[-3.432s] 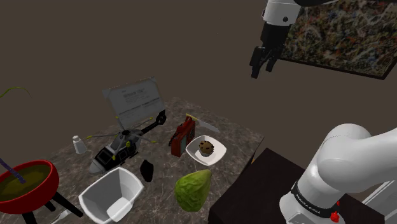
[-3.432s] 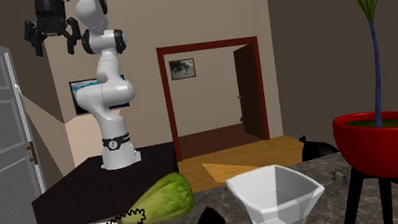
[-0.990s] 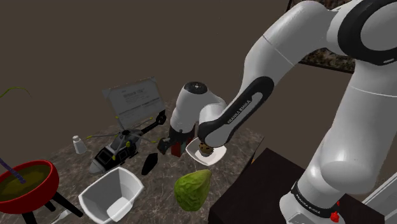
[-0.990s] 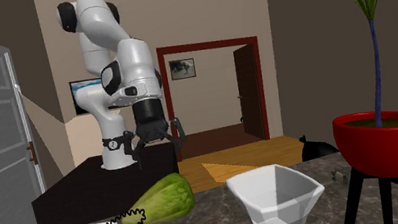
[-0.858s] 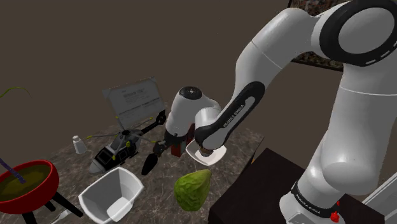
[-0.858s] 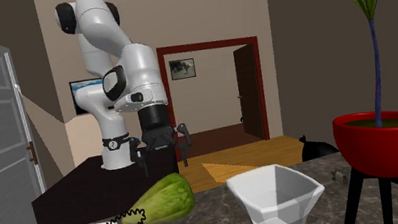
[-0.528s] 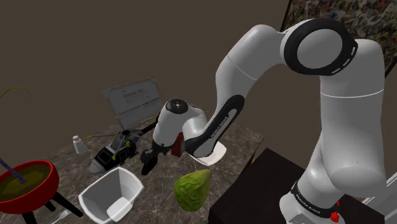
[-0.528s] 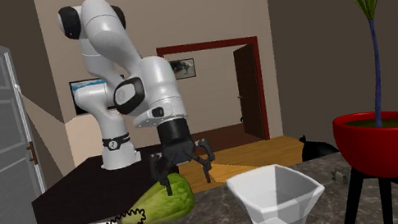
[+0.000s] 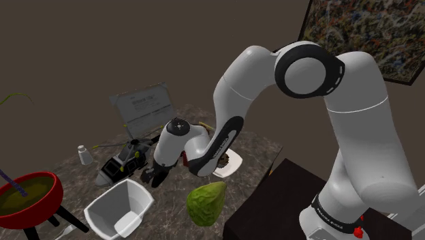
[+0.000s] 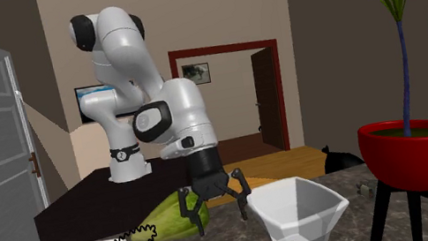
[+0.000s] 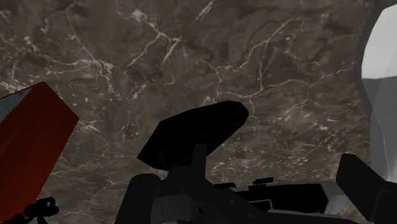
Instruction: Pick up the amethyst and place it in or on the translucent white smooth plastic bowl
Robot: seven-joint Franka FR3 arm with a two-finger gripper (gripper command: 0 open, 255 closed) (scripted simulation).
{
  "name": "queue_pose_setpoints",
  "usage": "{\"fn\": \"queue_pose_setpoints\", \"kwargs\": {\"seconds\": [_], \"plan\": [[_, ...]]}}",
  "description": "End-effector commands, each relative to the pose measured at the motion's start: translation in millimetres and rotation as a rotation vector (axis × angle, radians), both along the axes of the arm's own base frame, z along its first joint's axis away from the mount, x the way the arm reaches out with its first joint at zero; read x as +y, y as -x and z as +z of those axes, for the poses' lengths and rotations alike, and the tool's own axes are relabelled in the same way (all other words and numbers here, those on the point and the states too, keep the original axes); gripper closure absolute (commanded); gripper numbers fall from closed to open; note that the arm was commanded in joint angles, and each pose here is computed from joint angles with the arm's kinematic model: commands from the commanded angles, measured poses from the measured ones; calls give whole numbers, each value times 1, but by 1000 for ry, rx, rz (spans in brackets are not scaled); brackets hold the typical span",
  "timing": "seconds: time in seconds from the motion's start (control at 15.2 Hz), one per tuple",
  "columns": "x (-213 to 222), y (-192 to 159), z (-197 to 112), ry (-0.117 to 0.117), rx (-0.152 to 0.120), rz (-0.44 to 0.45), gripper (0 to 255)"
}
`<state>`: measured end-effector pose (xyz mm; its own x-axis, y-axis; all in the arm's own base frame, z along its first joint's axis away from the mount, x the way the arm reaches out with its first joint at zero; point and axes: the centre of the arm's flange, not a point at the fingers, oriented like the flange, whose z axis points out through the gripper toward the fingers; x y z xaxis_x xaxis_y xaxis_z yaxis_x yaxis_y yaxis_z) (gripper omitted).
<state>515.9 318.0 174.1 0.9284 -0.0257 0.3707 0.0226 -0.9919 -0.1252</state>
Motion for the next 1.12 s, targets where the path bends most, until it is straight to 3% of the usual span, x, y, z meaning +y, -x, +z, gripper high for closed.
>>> {"fn": "queue_pose_setpoints", "kwargs": {"seconds": [0.0, 0.59, 0.66, 1.06], "plan": [[2, -3, -11, 0, 0, 0, 0], [3, -6, -18, 0, 0, 0, 0], [3, -6, -18, 0, 0, 0, 255], [3, -6, -18, 0, 0, 0, 255]]}}
